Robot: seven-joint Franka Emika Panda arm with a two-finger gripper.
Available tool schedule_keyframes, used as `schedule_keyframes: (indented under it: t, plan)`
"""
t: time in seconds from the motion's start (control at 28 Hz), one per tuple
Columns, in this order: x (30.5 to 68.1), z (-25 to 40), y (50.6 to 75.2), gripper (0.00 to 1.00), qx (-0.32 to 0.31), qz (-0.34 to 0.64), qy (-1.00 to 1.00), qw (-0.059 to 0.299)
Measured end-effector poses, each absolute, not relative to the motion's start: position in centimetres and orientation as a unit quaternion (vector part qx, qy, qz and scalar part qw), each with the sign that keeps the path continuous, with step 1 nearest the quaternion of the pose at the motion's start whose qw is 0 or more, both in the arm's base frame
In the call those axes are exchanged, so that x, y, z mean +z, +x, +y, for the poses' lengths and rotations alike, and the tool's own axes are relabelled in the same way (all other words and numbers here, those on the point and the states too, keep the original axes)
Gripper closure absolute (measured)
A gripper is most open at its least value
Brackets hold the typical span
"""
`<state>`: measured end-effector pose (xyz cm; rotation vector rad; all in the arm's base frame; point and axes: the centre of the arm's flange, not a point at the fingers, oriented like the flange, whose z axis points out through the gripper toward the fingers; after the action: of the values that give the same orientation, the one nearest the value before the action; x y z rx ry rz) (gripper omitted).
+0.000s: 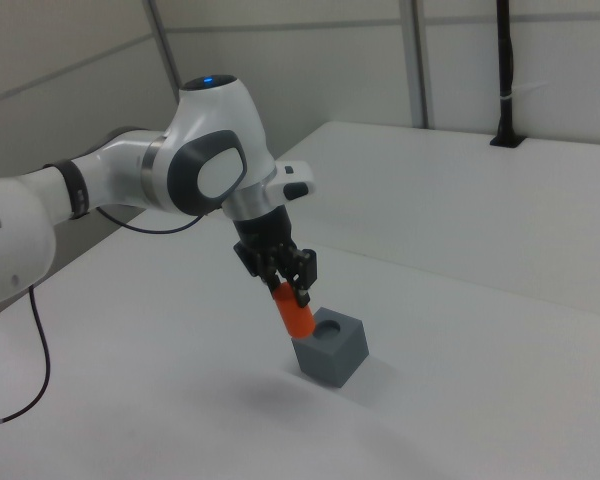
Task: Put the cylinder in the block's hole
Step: 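Carry the held cylinder over the hole in the grey cube, then lower the cylinder into the cube's hole and open the gripper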
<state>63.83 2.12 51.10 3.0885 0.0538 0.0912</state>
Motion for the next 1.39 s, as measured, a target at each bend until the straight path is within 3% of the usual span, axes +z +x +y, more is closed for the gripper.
schedule_keyframes:
  t: [0.54,1.39]
  plan:
    - [45.9,3.6,69.2,0.49,0.044,-0.005,0.999,0.022]
    - [44.5,3.7,69.9,0.49,0.036,-0.006,0.999,0.022]
